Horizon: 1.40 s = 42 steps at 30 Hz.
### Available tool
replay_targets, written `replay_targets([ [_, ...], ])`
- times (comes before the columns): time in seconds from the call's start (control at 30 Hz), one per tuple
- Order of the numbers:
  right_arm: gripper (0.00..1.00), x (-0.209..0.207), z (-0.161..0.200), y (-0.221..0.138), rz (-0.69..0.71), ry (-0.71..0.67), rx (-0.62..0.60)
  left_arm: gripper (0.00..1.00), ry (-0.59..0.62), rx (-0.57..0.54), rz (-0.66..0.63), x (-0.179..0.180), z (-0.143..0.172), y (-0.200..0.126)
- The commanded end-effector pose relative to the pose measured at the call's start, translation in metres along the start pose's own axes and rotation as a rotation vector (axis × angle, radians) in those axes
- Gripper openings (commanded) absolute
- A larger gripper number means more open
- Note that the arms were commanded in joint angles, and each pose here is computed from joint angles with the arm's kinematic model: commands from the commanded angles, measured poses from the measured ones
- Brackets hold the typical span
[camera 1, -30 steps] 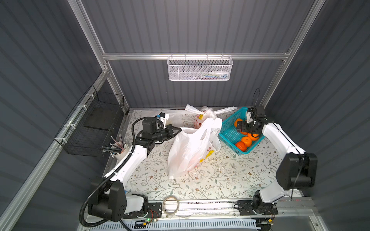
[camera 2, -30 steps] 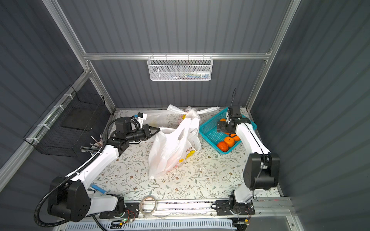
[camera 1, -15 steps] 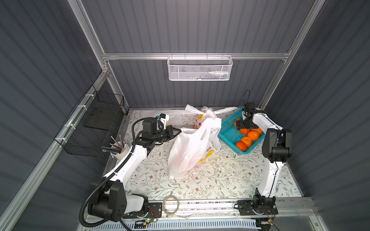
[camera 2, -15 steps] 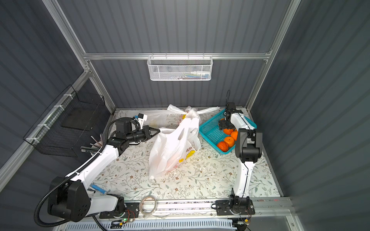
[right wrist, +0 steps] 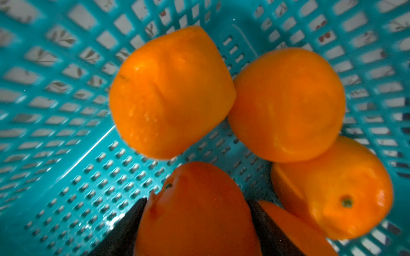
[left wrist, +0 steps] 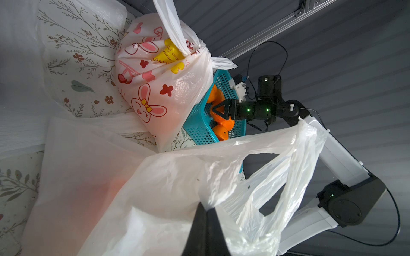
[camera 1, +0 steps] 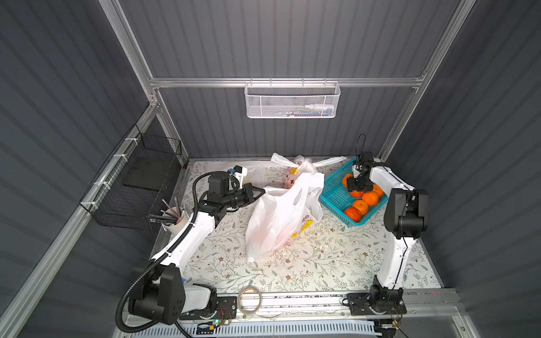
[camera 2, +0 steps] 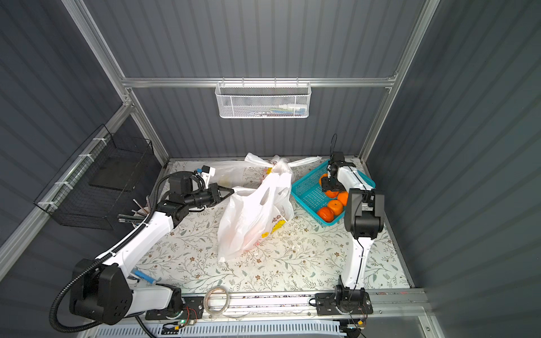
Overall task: Place the oranges into plastic bags & tie knots
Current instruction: Pick up the orange from the basket, then place the orange in the plastic bag.
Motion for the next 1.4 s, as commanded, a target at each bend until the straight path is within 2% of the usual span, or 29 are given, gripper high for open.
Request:
replay_targets([
  [0.0, 0.65, 0.002, -0.003, -0.05, -0.063, 0.047, -0.102, 0.0, 0.041, -0.02, 0.003, -0.008, -0.01, -0.005],
  [0.07, 0.65, 0.005, 0.005, -0.072, -0.099, 0.071, -0.137, 0.0, 0.046, -0.021, 0.003, -0.009, -0.01, -0.006],
  [0.17, 0.65, 0.016, 0.026, -0.112, -0.229, 0.138, -0.204, 0.0, 0.05, -0.02, 0.002, -0.008, -0.009, -0.006],
  [0.37, 0.65, 0.061, 0.079, -0.181, -0.674, 0.243, -0.289, 0.0, 0.054, -0.011, 0.017, -0.008, -0.008, -0.004],
  [0.53, 0.65, 0.104, 0.109, -0.209, -0.9, 0.232, -0.261, 0.0, 0.065, 0.008, 0.052, -0.012, -0.007, -0.003],
  [0.63, 0.65, 0.132, 0.12, -0.212, -0.986, 0.222, -0.213, 0.0, 0.078, 0.018, 0.07, -0.015, -0.005, -0.004],
  [0.8, 0.65, 0.164, 0.117, -0.219, -1.049, 0.194, -0.212, 0.0, 0.102, 0.038, 0.105, -0.02, -0.002, -0.006],
  [1.0, 0.65, 0.167, 0.095, -0.199, -0.934, 0.201, -0.262, 0.0, 0.137, 0.073, 0.136, -0.024, 0.005, -0.009],
  [1.2, 0.65, 0.183, 0.086, -0.183, -0.924, 0.184, -0.234, 0.0, 0.169, 0.105, 0.19, -0.03, 0.011, -0.01],
  [1.37, 0.69, 0.202, 0.102, -0.171, -0.94, 0.157, -0.151, 0.0, 0.181, 0.097, 0.188, -0.03, 0.01, -0.011],
])
Point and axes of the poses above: each gripper's point midway between its finger pads, its own y axis out along the fingers, its own x axis along the line the jaws close on, z = x × y, the point moved 5 cm from there along -y, back along the fingers, and after that the axes turned 5 degrees about y, right-handed, at the moved point
